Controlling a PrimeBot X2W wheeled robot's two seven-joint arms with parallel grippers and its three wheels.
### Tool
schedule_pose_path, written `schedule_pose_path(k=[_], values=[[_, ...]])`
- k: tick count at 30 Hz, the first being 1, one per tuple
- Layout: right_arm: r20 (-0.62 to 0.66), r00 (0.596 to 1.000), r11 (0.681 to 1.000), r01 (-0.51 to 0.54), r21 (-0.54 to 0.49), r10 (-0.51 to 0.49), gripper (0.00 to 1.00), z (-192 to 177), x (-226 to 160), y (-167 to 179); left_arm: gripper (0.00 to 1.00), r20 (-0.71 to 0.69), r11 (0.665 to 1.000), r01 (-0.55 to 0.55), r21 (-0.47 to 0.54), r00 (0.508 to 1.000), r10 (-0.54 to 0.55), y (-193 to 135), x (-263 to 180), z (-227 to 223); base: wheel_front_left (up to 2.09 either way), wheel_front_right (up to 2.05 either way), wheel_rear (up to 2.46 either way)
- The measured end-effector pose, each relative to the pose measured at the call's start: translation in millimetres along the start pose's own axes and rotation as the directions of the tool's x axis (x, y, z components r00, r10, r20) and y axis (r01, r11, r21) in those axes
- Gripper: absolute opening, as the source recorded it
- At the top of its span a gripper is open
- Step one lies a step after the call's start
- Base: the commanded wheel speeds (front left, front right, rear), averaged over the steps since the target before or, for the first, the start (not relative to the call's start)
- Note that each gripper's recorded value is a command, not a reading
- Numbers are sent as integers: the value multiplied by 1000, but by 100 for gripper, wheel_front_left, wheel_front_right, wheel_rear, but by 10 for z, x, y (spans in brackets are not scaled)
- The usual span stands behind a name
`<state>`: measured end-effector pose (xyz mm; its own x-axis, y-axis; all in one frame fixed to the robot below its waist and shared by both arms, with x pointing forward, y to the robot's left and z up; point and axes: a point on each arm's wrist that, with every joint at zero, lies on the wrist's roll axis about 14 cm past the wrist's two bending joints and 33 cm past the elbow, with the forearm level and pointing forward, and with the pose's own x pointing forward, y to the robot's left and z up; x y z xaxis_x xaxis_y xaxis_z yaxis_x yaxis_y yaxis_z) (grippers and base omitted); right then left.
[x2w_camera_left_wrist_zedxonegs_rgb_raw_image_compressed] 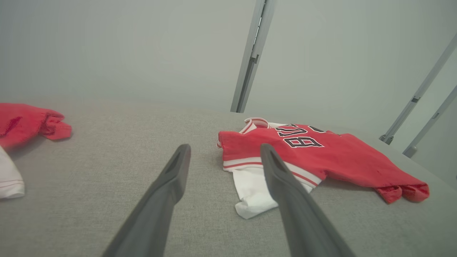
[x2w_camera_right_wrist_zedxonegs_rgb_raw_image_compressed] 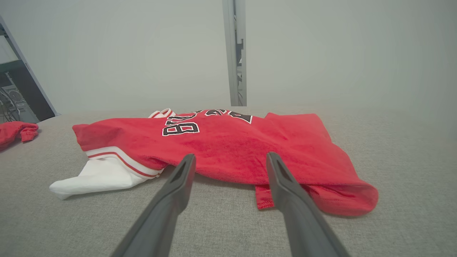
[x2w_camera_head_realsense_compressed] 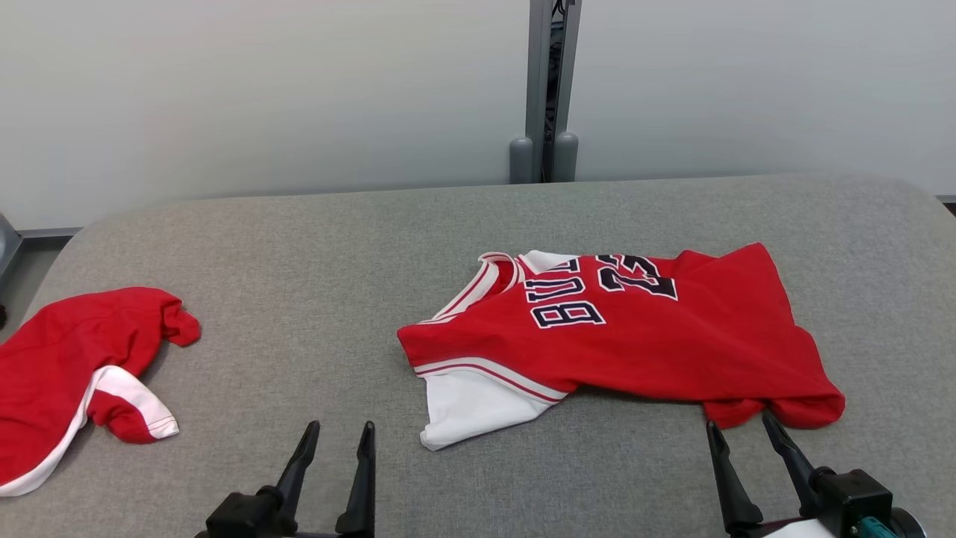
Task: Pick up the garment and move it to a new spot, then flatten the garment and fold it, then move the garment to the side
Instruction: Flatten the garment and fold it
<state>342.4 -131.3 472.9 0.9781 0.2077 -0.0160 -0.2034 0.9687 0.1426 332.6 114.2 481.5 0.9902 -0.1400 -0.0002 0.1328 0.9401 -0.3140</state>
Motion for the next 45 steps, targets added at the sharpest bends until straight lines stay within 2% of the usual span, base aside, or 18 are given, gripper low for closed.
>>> schedule_pose_path(k=[7, 13, 20, 26, 28, 29, 30, 33, 38, 42, 45], values=[[-9, 1000, 1000, 8, 0, -8, 100, -25, 20, -37, 100, -114, 995, 97, 10, 989, -95, -206, 79, -343, 0, 0, 0], [-13, 1000, 1000, 26, 0, -26, 100, -27, 105, -126, 100, -263, 979, 198, 57, 949, -177, -368, 205, -767, 0, 0, 0], [-31, 999, 999, 42, 3, -42, 100, -87, 181, -194, 100, -361, 962, 257, 95, 909, -208, -398, 354, -1035, 0, 0, 0], [-39, 998, 998, 56, 5, -55, 100, -114, 235, -249, 99, -398, 958, 273, 88, 891, -217, -408, 455, -1145, 0, 0, 0], [-44, 997, 998, 59, 6, -59, 100, -132, 235, -260, 50, -411, 957, 277, 83, 885, -220, -413, 459, -1185, 0, 0, 0], [-45, 997, 998, 61, 5, -61, 100, -133, 235, -269, 18, -422, 957, 280, 81, 879, -221, -415, 445, -1219, 0, 0, 0], [-45, 997, 998, 64, 5, -63, 100, -135, 235, -277, 0, -434, 957, 281, 79, 874, -221, -413, 431, -1253, 0, 0, 0], [-45, 997, 998, 69, 5, -68, 100, -135, 238, -295, 0, -430, 960, 274, 64, 875, -221, -421, 470, -1247, 0, 0, 0], [-49, 994, 996, 94, 3, -93, 100, -146, 220, -377, 0, -367, 972, 233, 38, 908, -204, -403, 591, -1073, 0, 0, 0], [-52, 978, 976, 206, 71, -203, 100, -169, 169, -684, 0, -307, 986, 166, 10, 939, -154, -250, 611, -915, 0, 0, 0], [-98, 958, 951, 279, 133, -268, 100, -323, 118, -858, 0, -269, 992, 123, 26, 957, -112, -58, 604, -790, 0, 0, 0]])
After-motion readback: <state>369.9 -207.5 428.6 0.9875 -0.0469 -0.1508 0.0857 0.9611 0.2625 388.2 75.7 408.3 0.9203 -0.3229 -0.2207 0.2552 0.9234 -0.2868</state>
